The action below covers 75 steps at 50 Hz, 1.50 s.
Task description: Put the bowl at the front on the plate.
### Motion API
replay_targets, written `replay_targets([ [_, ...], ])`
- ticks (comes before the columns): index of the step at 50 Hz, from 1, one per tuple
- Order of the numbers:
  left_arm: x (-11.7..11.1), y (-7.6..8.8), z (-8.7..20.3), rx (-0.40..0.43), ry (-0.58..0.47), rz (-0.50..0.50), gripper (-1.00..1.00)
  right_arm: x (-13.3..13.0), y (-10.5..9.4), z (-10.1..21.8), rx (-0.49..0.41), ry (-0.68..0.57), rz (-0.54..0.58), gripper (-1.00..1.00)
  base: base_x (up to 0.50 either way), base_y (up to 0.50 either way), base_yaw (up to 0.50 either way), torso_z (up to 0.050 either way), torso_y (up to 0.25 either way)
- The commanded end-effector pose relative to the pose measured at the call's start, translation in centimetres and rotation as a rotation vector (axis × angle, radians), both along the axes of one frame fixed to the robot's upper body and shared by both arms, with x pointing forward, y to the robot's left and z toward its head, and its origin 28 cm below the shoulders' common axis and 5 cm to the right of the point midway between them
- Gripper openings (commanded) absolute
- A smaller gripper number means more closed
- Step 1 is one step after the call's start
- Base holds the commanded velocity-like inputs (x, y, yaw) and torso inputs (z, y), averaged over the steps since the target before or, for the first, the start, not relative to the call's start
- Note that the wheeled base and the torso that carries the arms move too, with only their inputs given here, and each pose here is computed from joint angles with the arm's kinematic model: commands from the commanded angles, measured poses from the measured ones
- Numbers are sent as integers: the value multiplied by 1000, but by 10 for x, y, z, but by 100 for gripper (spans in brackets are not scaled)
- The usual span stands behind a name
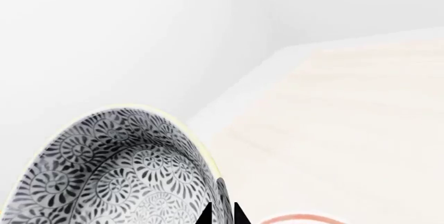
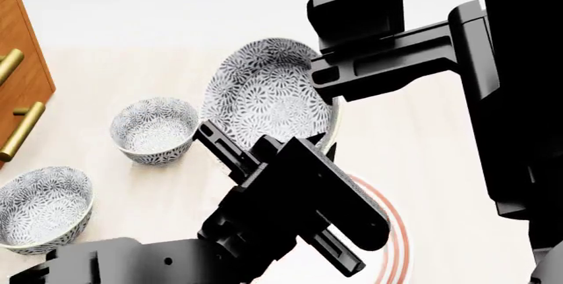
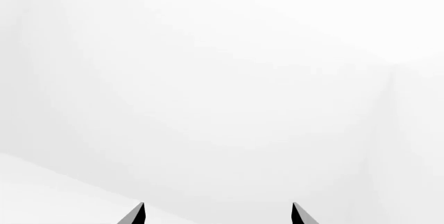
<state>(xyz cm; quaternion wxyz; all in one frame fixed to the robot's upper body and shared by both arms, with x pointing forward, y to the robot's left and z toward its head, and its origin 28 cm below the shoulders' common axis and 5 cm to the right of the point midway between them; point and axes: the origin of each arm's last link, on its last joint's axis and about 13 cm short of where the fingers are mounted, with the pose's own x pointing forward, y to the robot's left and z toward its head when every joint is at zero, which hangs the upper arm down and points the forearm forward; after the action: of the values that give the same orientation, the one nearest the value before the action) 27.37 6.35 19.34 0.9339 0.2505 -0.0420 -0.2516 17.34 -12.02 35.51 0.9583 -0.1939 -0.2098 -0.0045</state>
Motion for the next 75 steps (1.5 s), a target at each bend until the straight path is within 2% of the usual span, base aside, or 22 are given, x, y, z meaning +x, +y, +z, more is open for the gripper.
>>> replay_targets([
  [1,4,-10,0,2,-22,-4,-100,-1,0,3,-9,-2,3,100,0,0,0,0,0],
  [8,11,-15,-1,24,-32,-2,-100,0,1,4,-15,-2,6,100,0,0,0,0,0],
  [24,30,-17,-6,87,59,32,-100,0,1,0,-14,2,6,100,0,0,0,0,1],
  [42,40,-19,-2,153,124,-13,-100,3,0,-2,-18,8,9,100,0,0,0,0,1],
  [45,43,-18,-7,200,159,22,-100,2,0,-2,-18,10,5,100,0,0,0,0,0],
  [46,43,-19,-5,175,177,-3,-100,2,-1,-2,-18,10,4,100,0,0,0,0,0],
  [54,40,-19,-8,216,194,-23,-100,2,0,-4,-22,11,5,100,0,0,0,0,0],
  [55,39,-19,-10,253,207,-26,-100,1,-1,-4,-21,10,5,100,0,0,0,0,0],
  [58,40,-19,-10,234,215,-30,-100,1,-1,-4,-21,10,5,100,0,0,0,0,0],
  [63,38,-19,-13,254,229,-47,-100,1,-1,-5,-26,11,2,100,0,0,0,0,2],
  [69,38,-19,-21,296,268,-35,-100,1,-2,-5,-22,6,-1,100,0,0,0,0,0],
  [75,38,-18,-27,304,283,-27,-100,2,-2,-6,-14,0,0,100,0,0,0,0,0],
])
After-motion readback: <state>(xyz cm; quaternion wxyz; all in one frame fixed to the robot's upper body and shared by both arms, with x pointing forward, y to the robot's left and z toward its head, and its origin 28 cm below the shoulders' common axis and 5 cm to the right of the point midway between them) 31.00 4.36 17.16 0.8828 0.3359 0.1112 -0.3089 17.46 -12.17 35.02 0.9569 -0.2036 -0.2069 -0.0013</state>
